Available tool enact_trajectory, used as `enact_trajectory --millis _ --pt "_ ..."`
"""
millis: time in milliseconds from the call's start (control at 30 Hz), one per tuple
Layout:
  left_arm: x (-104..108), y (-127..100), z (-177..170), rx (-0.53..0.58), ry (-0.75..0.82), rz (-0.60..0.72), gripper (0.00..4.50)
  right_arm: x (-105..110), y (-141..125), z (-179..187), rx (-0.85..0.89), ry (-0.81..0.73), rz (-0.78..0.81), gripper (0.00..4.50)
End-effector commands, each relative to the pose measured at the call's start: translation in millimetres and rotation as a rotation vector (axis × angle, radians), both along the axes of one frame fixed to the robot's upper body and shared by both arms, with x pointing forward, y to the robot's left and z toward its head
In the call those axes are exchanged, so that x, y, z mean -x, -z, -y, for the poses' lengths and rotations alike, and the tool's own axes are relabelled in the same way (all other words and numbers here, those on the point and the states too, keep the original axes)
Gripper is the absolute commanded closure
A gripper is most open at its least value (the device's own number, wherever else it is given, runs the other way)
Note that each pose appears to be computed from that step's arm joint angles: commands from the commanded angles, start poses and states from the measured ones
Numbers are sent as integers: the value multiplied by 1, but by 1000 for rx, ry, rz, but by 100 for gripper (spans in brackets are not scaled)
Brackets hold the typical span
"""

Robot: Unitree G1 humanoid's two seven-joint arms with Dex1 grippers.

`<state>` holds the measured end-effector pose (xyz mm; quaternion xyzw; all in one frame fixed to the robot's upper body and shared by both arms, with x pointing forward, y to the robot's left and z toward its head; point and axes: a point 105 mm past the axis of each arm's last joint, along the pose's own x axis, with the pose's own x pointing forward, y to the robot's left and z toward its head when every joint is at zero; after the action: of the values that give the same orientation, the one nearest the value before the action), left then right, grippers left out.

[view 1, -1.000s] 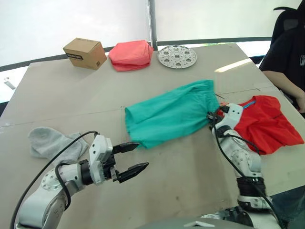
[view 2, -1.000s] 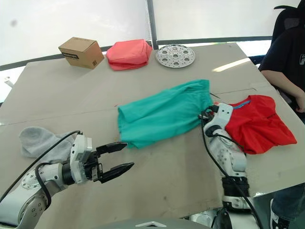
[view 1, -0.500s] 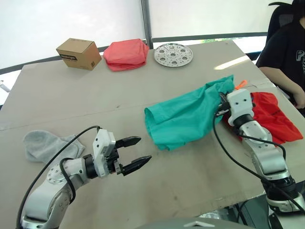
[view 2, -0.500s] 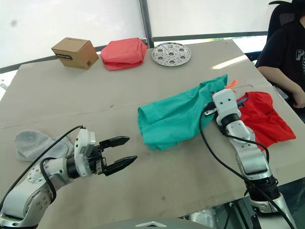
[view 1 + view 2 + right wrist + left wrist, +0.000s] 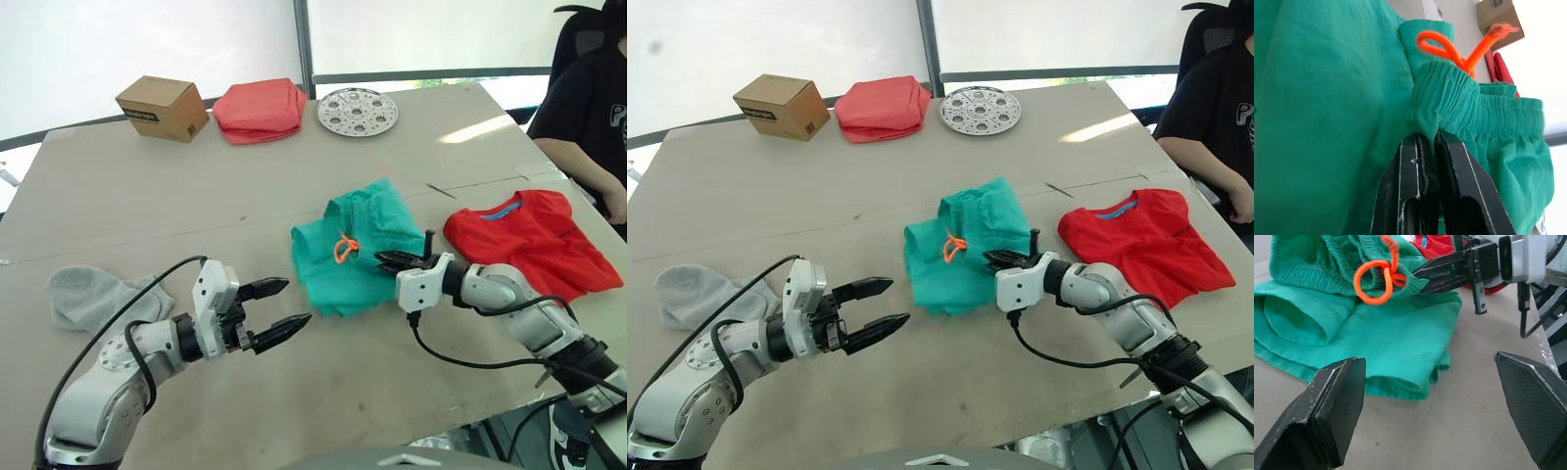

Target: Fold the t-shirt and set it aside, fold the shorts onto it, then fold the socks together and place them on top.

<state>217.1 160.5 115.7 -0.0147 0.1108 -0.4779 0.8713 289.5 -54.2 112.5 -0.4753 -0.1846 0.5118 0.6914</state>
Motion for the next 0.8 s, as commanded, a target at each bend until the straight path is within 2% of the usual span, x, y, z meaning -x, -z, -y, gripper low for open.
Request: enact_trajectory --millis 33,200,233,267,333,467,600,667,800 --pt "3 -12 2 -9 9 44 0 12 -26 -13 -117 -81 -53 442" --pt "2 -15 -1 -19 -4 46 0 5 -61 -19 -283 -57 -135 442" --pt "2 -15 -2 -22 -8 47 0 8 -67 -21 -299 -70 -135 442" --pt "2 -15 -4 -26 -14 44 0 17 -65 -24 -244 -127 -102 442" --pt "3 -14 -8 -38 -16 34 0 30 -51 -29 -177 -189 -137 442" --pt "5 -8 -18 -69 -22 2 0 23 -9 -34 -6 -197 -210 442" --pt "5 -4 -23 -95 -1 -12 0 21 22 -48 31 -263 -336 442" --pt "4 -5 -24 -99 4 -12 0 21 27 -48 26 -263 -427 380" --pt "6 -6 -28 -105 11 -14 0 11 0 -34 -95 -170 -496 226"
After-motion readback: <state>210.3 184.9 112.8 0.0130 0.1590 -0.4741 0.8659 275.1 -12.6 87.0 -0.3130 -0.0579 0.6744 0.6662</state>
